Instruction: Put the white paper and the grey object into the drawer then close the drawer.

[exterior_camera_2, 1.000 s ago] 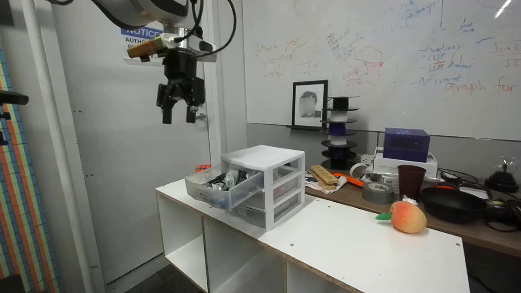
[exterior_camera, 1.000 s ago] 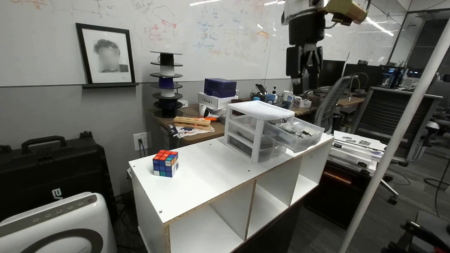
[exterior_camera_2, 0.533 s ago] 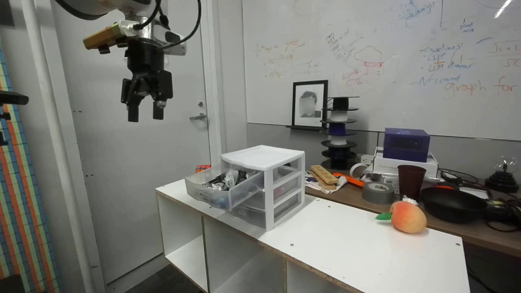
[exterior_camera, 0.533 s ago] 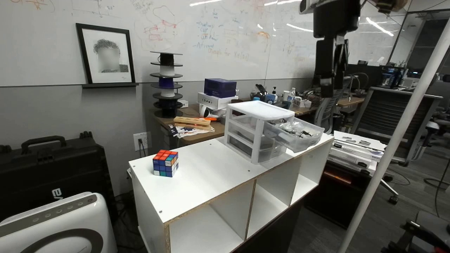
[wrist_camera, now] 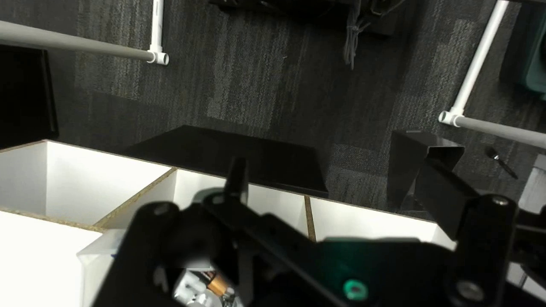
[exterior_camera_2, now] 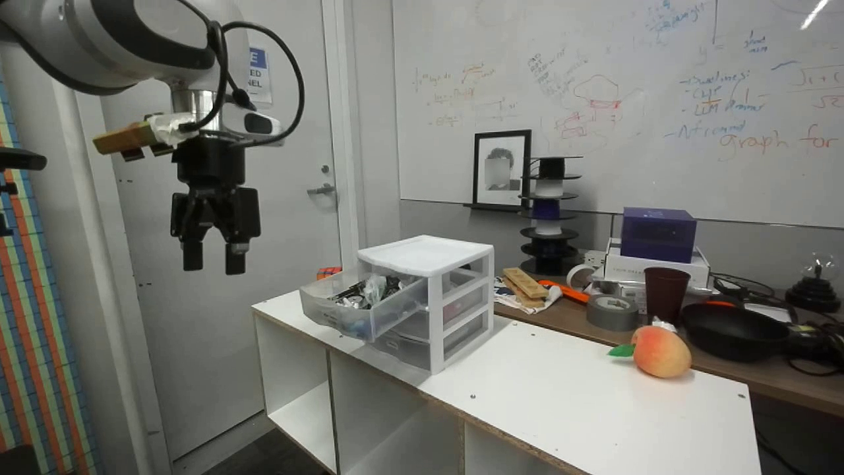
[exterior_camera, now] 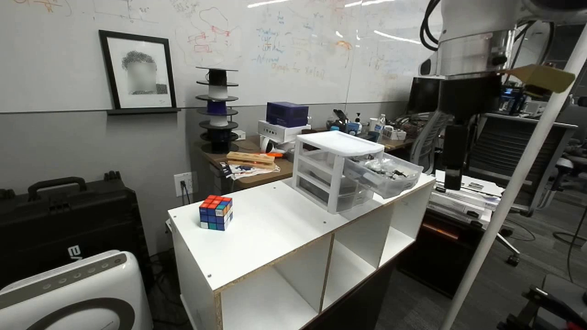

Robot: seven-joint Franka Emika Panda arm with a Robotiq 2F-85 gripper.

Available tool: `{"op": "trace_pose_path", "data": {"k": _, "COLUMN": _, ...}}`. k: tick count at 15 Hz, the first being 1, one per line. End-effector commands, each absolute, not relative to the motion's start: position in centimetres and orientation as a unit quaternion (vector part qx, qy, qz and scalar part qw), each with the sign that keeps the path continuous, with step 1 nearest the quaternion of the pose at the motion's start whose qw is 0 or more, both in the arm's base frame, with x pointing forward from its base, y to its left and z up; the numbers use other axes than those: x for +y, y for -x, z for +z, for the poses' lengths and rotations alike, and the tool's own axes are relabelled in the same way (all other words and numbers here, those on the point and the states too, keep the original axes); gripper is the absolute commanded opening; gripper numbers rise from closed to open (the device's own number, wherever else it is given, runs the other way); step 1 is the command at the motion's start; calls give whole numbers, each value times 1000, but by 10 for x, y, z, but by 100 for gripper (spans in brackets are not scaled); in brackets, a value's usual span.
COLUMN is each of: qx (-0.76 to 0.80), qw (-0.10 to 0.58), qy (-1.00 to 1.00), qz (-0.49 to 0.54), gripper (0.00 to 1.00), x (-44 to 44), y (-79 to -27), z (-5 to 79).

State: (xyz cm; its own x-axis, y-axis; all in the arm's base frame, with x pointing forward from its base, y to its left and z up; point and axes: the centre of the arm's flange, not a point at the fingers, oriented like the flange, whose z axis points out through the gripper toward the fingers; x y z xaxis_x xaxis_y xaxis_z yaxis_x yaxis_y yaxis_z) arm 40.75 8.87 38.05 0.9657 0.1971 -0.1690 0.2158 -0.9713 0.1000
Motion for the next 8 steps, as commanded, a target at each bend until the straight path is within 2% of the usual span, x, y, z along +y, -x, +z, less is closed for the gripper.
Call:
{"op": "trace_pose_path", "data": {"k": 1, "qx": 107, "qw": 45, "qy": -992, "qz": -53, "gripper": 100, "x": 53, "y": -402, "z": 363}}
{"op": "trace_pose_path", "data": {"k": 8, "qx": 102, "qw": 30, "qy": -993, "qz": -61, "gripper": 100, "x": -13, "y": -452, "z": 346}}
